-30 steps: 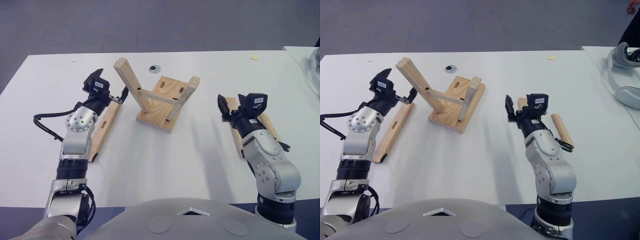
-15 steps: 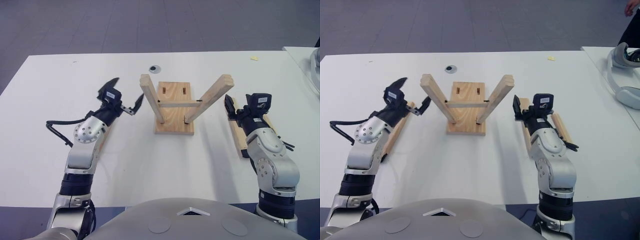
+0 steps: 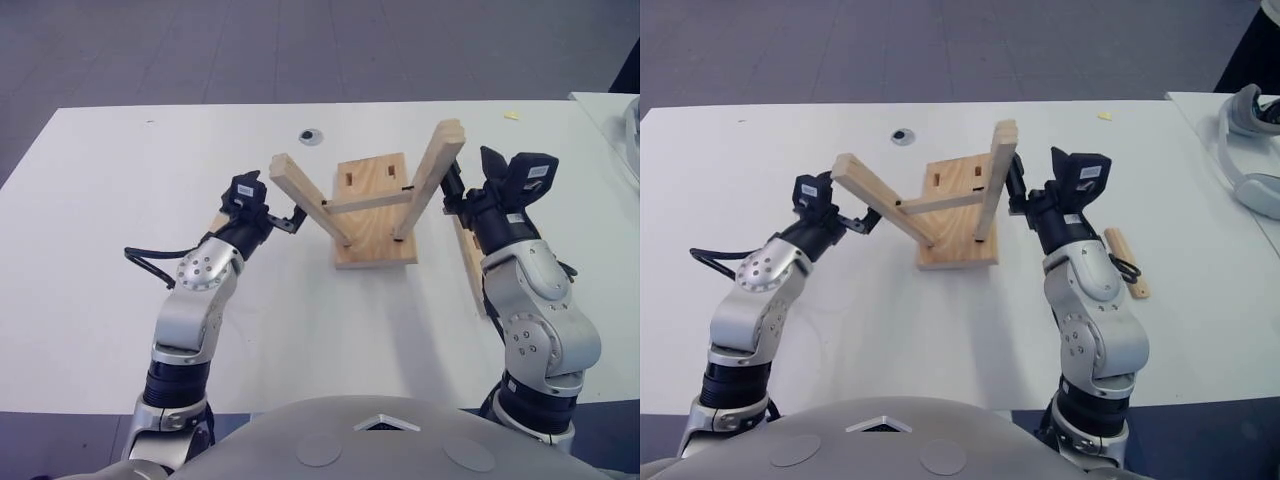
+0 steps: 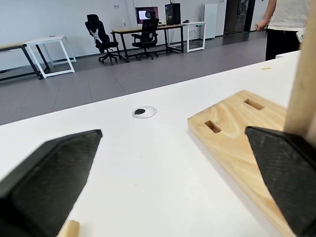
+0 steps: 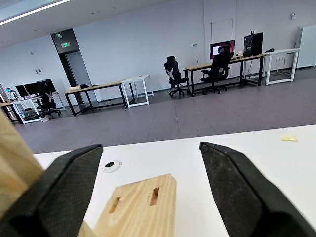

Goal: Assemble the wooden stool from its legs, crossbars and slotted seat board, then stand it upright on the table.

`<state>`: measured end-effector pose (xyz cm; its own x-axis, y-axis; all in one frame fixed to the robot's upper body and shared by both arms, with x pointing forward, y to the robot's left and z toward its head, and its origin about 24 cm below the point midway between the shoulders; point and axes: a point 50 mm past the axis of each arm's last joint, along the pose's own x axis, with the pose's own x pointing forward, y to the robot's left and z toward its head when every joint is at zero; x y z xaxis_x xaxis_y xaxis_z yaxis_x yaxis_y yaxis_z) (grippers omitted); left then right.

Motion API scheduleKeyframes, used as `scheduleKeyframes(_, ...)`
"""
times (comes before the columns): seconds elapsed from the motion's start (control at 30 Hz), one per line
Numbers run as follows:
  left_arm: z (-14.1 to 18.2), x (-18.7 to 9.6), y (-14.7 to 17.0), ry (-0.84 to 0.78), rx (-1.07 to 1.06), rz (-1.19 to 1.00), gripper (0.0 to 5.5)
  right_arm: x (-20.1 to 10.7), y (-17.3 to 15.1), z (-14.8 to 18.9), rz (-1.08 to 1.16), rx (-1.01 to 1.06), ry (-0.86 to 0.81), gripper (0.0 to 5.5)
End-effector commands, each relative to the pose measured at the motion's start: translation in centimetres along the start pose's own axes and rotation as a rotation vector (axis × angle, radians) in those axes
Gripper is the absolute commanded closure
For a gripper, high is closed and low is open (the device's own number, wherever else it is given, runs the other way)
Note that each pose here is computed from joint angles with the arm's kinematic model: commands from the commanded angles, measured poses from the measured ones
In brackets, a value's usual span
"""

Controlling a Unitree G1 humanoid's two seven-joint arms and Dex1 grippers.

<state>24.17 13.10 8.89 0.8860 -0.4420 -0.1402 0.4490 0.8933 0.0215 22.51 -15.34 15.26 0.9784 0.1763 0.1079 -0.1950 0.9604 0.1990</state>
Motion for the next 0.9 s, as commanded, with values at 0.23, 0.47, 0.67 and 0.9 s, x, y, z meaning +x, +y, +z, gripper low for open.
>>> scheduleKeyframes(0.23, 4.1, 1.4, -5.9, -0.187, 0.035, -0.32, 0.1, -0.6, 1.9, -3.5, 0.189, 0.08, 0.199, 1.8)
scheduleKeyframes(0.47, 6.8, 1.4, -3.1, -0.295, 0.089, -0.192, 0.1, -0.6, 0.3, -4.6, 0.14, 0.029, 0.231, 1.8)
scheduleKeyframes(0.67, 7.5, 1.3, -3.2, -0.338, 0.066, -0.177, 0.1, -0.3, -0.4, -4.7, 0.133, 0.0, 0.242, 1.8)
scheduleKeyframes(0.9, 4.1, 0.9, -3.3, -0.236, 0.03, -0.172, 0.1, -0.4, -0.4, -4.8, 0.132, -0.02, 0.251, 1.8)
